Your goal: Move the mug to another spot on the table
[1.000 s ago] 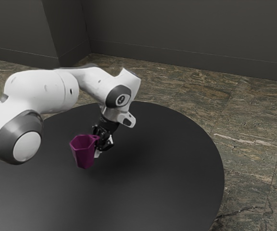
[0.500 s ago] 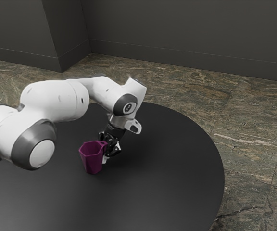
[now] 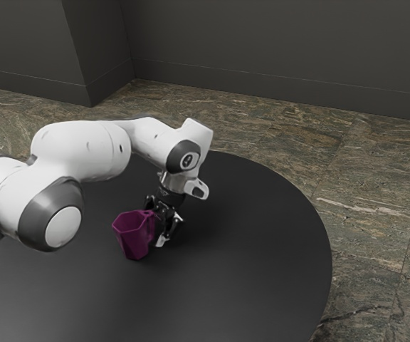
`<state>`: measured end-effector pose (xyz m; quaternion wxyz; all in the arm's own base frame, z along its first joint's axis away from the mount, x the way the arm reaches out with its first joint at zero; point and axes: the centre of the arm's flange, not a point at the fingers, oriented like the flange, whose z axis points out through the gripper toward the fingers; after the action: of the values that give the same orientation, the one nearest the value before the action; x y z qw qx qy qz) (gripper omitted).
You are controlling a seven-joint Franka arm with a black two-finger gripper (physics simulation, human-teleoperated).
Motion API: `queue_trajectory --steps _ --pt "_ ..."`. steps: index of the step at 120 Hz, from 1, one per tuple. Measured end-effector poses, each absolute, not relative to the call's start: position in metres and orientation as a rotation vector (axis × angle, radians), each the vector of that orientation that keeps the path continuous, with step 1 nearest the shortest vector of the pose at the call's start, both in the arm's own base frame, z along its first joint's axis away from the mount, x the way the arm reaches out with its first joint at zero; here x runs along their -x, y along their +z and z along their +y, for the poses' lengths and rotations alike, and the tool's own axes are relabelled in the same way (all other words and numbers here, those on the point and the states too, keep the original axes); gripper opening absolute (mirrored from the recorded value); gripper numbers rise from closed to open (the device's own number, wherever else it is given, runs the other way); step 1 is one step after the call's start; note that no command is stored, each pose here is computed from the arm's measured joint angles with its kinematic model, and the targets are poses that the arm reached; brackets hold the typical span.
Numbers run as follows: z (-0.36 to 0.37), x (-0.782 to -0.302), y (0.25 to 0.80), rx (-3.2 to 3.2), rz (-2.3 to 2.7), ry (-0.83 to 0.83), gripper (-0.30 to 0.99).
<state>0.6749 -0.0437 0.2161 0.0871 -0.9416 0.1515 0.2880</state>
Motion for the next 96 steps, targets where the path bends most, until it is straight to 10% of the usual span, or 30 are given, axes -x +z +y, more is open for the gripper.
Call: queue_trajectory --steps 50,96 --pt "-0.059 -0.694 0.265 2.888 0.459 0.676 0.65" --pt "-0.048 -0.633 0.424 3.149 0.47 0.431 0.69"
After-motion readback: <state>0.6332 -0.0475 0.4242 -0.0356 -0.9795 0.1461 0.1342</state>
